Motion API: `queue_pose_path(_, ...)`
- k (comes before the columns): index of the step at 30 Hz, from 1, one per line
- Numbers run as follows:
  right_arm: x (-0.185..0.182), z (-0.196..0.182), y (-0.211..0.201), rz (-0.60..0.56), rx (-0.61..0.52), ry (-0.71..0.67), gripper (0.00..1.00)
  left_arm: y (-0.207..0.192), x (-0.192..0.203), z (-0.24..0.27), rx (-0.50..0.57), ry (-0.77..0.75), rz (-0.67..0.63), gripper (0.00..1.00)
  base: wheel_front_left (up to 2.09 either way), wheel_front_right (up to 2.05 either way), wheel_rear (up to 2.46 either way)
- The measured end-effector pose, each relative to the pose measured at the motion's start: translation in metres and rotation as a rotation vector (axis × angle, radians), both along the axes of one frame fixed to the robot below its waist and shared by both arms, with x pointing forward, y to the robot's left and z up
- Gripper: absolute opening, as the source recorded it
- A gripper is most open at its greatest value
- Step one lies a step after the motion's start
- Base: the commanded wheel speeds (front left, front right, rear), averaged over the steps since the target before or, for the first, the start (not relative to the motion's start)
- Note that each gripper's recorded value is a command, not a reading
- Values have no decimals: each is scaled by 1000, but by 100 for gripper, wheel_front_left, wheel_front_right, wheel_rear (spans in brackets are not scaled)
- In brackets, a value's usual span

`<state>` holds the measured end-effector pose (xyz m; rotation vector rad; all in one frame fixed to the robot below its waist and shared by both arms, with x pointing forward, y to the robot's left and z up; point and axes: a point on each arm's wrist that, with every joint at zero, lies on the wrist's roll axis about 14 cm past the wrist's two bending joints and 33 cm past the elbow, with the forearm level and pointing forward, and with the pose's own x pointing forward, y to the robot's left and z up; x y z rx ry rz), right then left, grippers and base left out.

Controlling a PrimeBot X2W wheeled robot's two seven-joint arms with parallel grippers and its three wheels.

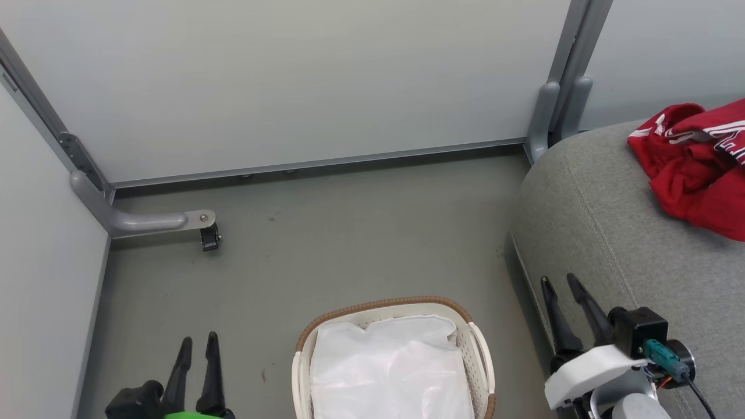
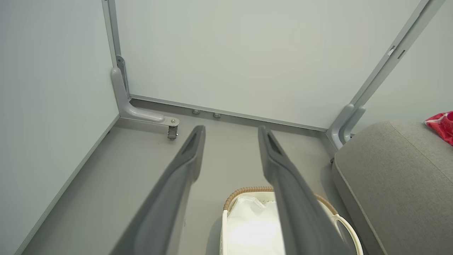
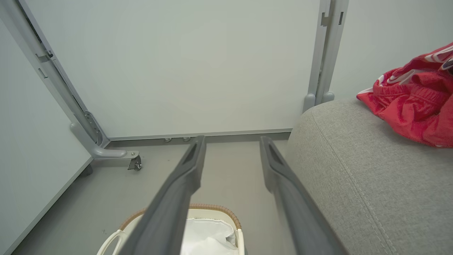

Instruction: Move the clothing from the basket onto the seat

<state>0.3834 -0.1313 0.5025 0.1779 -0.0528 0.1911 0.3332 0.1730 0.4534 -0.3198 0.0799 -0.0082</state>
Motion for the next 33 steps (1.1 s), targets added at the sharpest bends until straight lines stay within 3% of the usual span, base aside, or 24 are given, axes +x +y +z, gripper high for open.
queue_pose_path(4, -7, -16, -1, -4, 10, 53, 0, -1, -3, -10, -12, 36, 1, 0, 0, 0, 0)
queue_pose_path(33, -3, -21, -31, -124, 482, 174, 0, 18, 10, -6, -433, 77, 122, 0, 0, 0, 0)
